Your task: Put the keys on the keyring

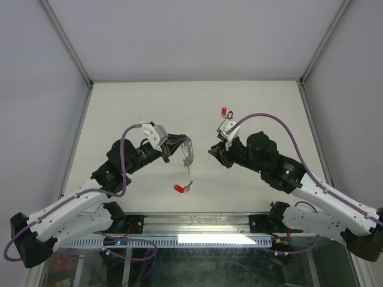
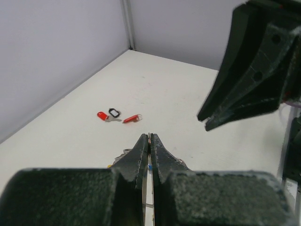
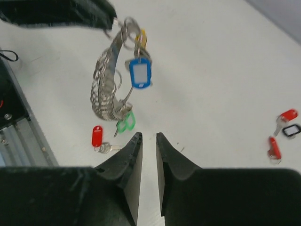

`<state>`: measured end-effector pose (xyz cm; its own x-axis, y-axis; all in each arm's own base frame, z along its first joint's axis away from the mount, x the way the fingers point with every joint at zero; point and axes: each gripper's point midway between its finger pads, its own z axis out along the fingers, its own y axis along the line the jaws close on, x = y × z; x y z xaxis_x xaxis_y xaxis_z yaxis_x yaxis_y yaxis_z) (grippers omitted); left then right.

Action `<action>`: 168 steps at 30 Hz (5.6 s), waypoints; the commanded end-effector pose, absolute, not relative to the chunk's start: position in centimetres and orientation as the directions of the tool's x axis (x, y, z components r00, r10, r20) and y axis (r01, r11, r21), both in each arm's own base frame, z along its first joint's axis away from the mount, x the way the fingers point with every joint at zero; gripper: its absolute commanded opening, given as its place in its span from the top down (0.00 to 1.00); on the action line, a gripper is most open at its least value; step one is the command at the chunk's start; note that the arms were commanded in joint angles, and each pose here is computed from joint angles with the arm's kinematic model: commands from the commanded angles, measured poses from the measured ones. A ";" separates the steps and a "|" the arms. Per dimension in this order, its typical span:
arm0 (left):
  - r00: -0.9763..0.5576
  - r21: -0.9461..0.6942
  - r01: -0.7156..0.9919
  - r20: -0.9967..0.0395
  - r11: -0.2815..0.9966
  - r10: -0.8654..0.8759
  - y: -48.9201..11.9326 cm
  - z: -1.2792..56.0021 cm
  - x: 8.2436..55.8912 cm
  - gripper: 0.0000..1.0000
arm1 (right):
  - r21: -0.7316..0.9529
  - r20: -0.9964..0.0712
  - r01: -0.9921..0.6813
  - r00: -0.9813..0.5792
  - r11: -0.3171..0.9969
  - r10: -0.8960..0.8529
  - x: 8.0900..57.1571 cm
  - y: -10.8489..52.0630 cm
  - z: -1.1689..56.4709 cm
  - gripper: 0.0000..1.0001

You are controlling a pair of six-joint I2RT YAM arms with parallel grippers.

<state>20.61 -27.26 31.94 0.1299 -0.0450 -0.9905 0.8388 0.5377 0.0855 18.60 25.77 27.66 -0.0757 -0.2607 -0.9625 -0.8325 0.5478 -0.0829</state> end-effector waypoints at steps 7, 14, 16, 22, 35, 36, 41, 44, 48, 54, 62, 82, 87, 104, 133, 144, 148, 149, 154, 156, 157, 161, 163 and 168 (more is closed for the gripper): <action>0.181 0.064 0.745 -0.977 0.664 -0.109 -23.3 34.9 23.1 1.00 | 0.255 -0.896 -0.857 -0.384 0.448 -0.223 14.7 30.0 21.0 0.77; 0.186 0.078 0.728 -0.979 0.681 -0.086 -22.6 34.7 23.1 1.00 | -0.172 -0.916 -0.978 0.115 0.117 -0.384 11.6 32.6 16.6 0.75; 0.186 0.077 0.727 -0.979 0.682 -0.088 -22.5 34.7 23.0 1.00 | -0.315 -0.880 -0.949 0.291 0.001 -0.376 11.1 33.1 15.8 0.75; 0.188 0.075 0.718 -0.978 0.692 -0.089 -22.2 34.6 23.0 1.00 | -0.505 -0.733 -0.840 0.539 -0.198 -0.415 11.8 34.5 12.7 0.75; 0.184 0.082 0.699 -0.980 0.710 -0.068 -21.6 34.0 23.3 1.00 | -0.542 -0.642 -0.777 0.628 -0.320 -0.439 11.7 37.0 8.9 0.71; 0.185 0.082 0.699 -0.980 0.710 -0.069 -21.6 34.0 23.3 1.00 | -0.546 -0.636 -0.774 0.633 -0.321 -0.442 11.8 37.1 8.7 0.71; 0.186 0.084 0.698 -0.980 0.711 -0.067 -21.6 34.0 23.3 1.00 | -0.554 -0.609 -0.756 0.653 -0.348 -0.450 11.4 37.7 7.4 0.70; 0.186 0.084 0.700 -0.980 0.709 -0.067 -21.6 34.0 23.2 1.00 | -0.551 -0.602 -0.752 0.658 -0.361 -0.452 11.1 37.8 6.8 0.69; 0.184 0.083 0.699 -0.981 0.710 -0.067 -21.5 33.9 23.2 1.00 | -0.553 -0.581 -0.745 0.666 -0.373 -0.468 11.2 37.5 5.9 0.68; 0.185 0.084 0.703 -0.980 0.706 -0.068 -21.6 34.0 23.2 1.00 | -0.583 -0.524 -0.724 0.681 -0.367 -0.511 12.3 37.2 4.5 0.67; 0.184 0.083 0.705 -0.981 0.704 -0.069 -21.7 34.0 23.2 1.00 | -0.588 -0.499 -0.715 0.688 -0.378 -0.527 12.5 36.9 3.7 0.69; 0.191 0.086 0.703 -0.979 0.706 -0.071 -21.5 34.3 23.1 1.00 | -0.577 -0.523 -0.759 0.627 -0.302 -0.577 13.2 36.8 4.7 1.00; 0.192 0.086 0.713 -0.979 0.695 -0.075 -21.8 34.4 23.0 1.00 | -0.575 -0.596 -0.788 0.587 -0.218 -0.549 13.0 36.6 7.5 1.00; 0.159 0.017 0.847 -0.962 0.532 -0.222 -24.8 36.1 20.6 1.00 | -0.419 -0.904 -0.863 0.369 0.282 -0.214 14.4 31.5 21.4 1.00; 0.097 0.027 0.971 -0.953 0.238 -0.287 -28.6 36.8 17.1 1.00 | -0.397 -0.916 -0.730 0.276 0.556 -0.291 18.4 25.2 26.5 1.00; 0.105 0.043 0.974 -0.957 0.224 -0.270 -28.7 36.7 16.9 1.00 | 0.034 -0.856 -0.782 -0.344 0.622 -0.385 18.8 24.4 16.0 1.00; 0.102 0.041 0.974 -0.958 0.224 -0.267 -28.7 36.6 17.0 1.00 | 0.136 -0.793 -0.781 -0.454 0.609 -0.406 17.9 24.8 13.1 0.96; 0.102 0.042 0.974 -0.959 0.222 -0.265 -28.8 36.6 17.0 1.00 | 0.144 -0.785 -0.774 -0.468 0.617 -0.405 18.0 24.8 12.8 0.93; 0.098 0.041 0.975 -0.961 0.220 -0.259 -28.8 36.5 17.0 1.00 | 0.117 -0.834 -0.726 -0.443 0.678 -0.330 20.2 24.1 14.4 0.73; 0.097 0.041 0.975 -0.962 0.216 -0.256 -28.9 36.4 16.9 1.00 | 0.078 -0.889 -0.726 -0.361 0.683 -0.283 21.1 23.9 16.6 0.69; 0.096 0.040 0.976 -0.962 0.214 -0.256 -28.9 36.5 16.9 1.00 | 0.058 -0.923 -0.737 -0.296 0.673 -0.245 21.2 23.9 18.4 0.68; 0.096 0.049 0.981 -0.963 0.187 -0.252 -29.1 36.6 16.6 1.00 | -0.021 -0.996 -0.806 -0.035 0.591 -0.083 20.2 24.5 24.8 0.67; 0.094 0.054 0.985 -0.964 0.165 -0.249 -29.3 36.6 16.3 1.00 | -0.077 -0.996 -0.837 0.087 0.542 -0.007 19.2 24.7 27.5 0.67; 0.095 0.067 0.990 -0.966 0.122 -0.241 -29.5 36.6 15.6 1.00 | -0.159 -0.958 -0.905 0.238 0.395 0.161 15.8 25.8 32.4 0.65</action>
<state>16.68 -29.68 32.81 -0.0087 -0.1794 -0.9837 0.9846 0.1701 -0.0397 18.28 24.40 26.49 0.0463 -0.0173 -0.9988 -0.8499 0.5247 -0.0485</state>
